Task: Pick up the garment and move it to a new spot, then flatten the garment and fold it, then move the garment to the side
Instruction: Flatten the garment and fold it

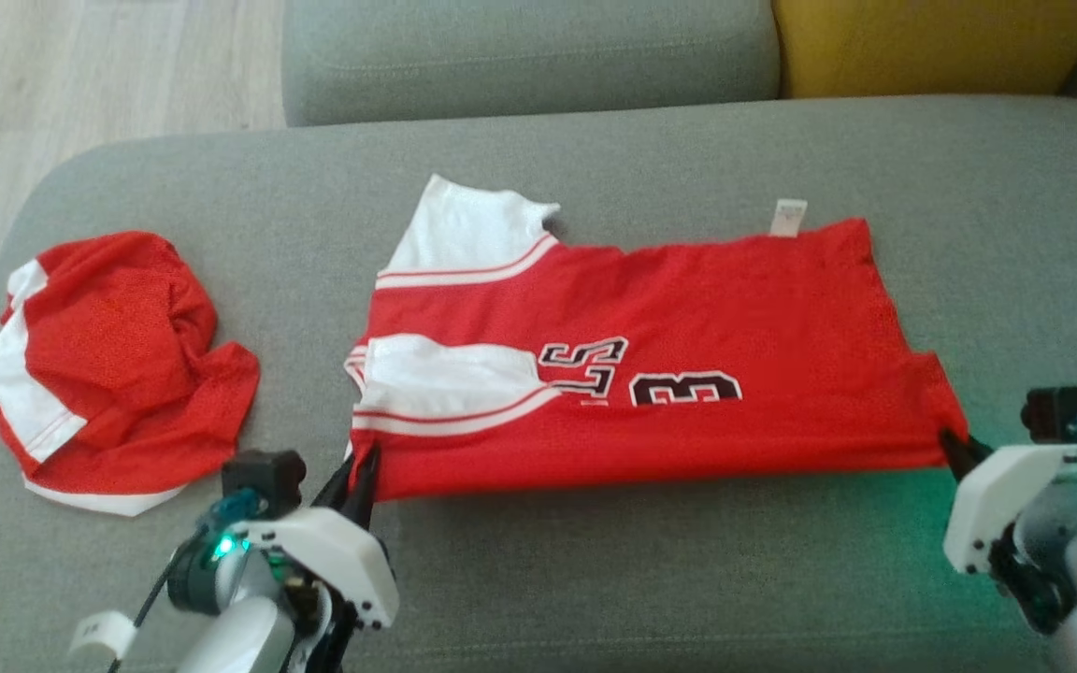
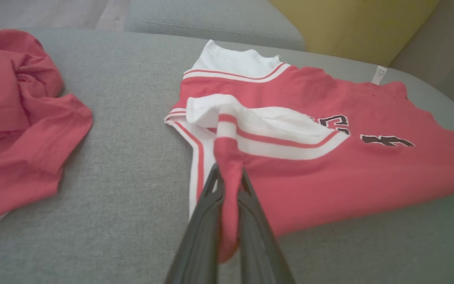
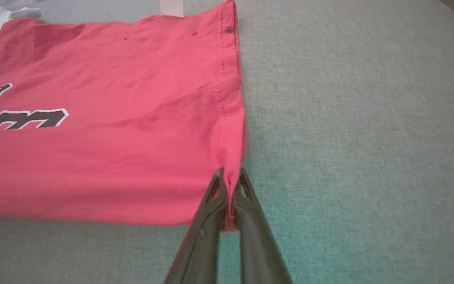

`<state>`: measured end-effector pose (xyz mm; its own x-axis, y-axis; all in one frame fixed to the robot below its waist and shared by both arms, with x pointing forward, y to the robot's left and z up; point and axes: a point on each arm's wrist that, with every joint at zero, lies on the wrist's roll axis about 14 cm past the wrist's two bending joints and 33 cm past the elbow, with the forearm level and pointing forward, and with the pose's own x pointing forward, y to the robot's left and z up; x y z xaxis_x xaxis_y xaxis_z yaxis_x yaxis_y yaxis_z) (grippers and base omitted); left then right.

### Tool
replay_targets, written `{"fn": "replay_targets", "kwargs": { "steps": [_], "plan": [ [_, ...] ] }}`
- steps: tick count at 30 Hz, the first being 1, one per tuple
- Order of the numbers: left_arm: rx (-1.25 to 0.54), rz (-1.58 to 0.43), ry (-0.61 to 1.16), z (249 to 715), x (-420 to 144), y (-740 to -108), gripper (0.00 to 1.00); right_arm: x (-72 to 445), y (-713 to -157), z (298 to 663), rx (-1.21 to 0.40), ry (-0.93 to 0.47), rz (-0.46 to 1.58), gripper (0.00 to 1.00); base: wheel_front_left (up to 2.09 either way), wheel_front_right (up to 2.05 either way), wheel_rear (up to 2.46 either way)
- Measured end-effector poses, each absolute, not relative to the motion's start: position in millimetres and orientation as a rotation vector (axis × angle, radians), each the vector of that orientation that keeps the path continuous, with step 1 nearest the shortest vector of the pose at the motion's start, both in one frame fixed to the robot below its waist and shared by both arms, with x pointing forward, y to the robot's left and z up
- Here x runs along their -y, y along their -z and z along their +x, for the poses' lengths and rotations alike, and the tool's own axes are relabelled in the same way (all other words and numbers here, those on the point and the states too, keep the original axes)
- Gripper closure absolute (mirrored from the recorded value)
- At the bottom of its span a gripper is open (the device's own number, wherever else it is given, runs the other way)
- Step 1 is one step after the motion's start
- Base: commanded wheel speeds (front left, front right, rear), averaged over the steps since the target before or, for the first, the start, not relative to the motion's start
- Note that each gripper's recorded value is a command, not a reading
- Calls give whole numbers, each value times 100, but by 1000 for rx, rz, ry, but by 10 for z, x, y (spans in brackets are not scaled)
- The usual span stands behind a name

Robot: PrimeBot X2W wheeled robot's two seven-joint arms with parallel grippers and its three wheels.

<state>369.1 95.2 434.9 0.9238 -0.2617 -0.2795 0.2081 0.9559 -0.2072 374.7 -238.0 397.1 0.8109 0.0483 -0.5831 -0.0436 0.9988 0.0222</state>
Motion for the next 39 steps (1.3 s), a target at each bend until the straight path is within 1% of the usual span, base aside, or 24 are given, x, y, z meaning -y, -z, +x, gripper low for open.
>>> {"fn": "replay_targets", "kwargs": {
  "steps": [7,16,17,18,19,23,25,27,32,33,36,39],
  "plan": [
    [-364,-156,257,3497,-986,-4260,100,2431,-3893,3501,-713,-69,11,100,0,0,0],
    [-409,-162,261,3390,-976,-4198,100,2455,-3875,3318,-755,-70,32,100,0,0,0],
    [-422,-159,258,3383,-982,-4183,97,2463,-3881,3305,-753,-67,37,100,0,0,0],
    [-442,-155,262,3365,-981,-4154,36,2461,-3893,3304,-748,-67,39,56,0,0,0],
    [-468,-145,270,3340,-978,-4113,0,2449,-3912,3308,-739,-71,39,0,0,0,0],
    [-492,-143,249,3310,-1027,-4067,0,2461,-3957,3324,-716,-57,88,0,0,0,0],
    [-450,-155,219,3371,-1076,-4144,0,2518,-4040,3386,-664,-30,109,0,0,0,0],
    [-378,-173,183,3469,-1148,-4281,0,2517,-4170,3482,-588,-19,117,0,0,0,0],
    [-167,-262,142,3747,-1161,-4726,0,2282,-4537,3718,-362,-30,185,0,0,0,0],
    [-106,-281,145,3847,-1126,-4874,0,2232,-4719,3788,-260,-31,188,0,0,0,0],
    [-58,-289,150,3984,-1098,-4994,0,2215,-4945,3860,-137,-30,161,0,0,0,0],
    [-49,-283,190,4134,-1001,-5041,0,2145,-5001,3905,-90,-34,160,0,0,0,0]
  ]
}}
